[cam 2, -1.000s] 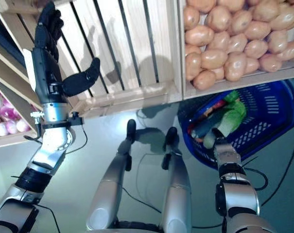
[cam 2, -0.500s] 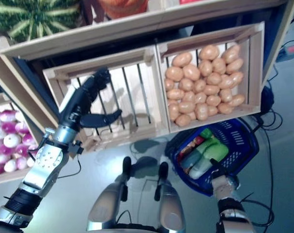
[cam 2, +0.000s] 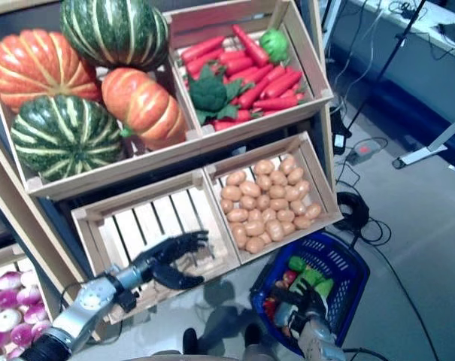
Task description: Put vegetables into the basket
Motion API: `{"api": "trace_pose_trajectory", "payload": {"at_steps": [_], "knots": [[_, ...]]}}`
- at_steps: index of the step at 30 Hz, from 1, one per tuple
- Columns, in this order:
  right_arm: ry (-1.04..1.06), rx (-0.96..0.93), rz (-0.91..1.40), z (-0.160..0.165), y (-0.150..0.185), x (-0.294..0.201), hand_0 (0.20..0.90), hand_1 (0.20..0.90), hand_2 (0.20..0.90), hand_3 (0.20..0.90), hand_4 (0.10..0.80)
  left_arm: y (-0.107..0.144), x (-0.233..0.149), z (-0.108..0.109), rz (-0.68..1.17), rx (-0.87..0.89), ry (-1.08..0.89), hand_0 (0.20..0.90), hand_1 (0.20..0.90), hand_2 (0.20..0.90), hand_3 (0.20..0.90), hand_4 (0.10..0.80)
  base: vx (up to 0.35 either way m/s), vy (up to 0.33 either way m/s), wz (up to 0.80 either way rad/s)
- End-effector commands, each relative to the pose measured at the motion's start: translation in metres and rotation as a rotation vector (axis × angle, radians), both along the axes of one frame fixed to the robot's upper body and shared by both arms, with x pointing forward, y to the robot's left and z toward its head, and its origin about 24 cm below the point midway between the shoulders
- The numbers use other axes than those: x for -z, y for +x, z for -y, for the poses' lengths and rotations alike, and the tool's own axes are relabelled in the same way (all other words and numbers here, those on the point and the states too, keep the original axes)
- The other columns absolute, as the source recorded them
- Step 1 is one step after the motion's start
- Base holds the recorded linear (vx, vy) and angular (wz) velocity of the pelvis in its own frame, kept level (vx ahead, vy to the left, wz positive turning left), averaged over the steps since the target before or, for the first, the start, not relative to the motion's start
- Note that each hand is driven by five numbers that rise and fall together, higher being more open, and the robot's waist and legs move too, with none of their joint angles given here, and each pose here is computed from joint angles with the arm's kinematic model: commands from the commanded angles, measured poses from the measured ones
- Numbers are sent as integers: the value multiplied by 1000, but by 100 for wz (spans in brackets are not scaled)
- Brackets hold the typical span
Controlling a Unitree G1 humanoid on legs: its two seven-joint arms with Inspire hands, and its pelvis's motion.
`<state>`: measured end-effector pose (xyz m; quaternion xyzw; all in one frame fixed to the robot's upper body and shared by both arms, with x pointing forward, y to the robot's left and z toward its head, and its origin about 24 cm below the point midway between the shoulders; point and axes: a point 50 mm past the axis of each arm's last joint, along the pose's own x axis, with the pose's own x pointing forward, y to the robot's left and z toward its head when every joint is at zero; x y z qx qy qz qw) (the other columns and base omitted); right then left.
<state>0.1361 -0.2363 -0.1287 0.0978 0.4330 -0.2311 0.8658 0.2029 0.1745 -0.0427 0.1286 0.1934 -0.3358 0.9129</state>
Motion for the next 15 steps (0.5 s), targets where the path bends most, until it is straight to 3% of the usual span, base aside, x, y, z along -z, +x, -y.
{"api": "trace_pose_trajectory", "payload": {"at_steps": [1, 7, 11, 15], "knots": [[-111, -192, -58, 9, -6, 1, 900, 900, 900, 900, 800, 6, 1, 2, 80, 32, 64, 900, 900, 900, 900, 800, 39, 37, -8], [-165, -377, -253, 11, -30, 18, 900, 900, 900, 900, 800, -7, 33, -4, 0, 77, 243, 900, 900, 900, 900, 800, 20, 24, -5], [-148, -357, -357, 14, -48, 26, 900, 900, 900, 900, 800, -26, 60, -16, -129, -2, 343, 900, 900, 900, 900, 800, 0, 0, 0], [-112, -350, -397, 5, -57, 32, 900, 900, 900, 900, 800, -56, 90, -37, -276, -194, 489, 900, 900, 900, 900, 800, 0, 0, 0]]}}
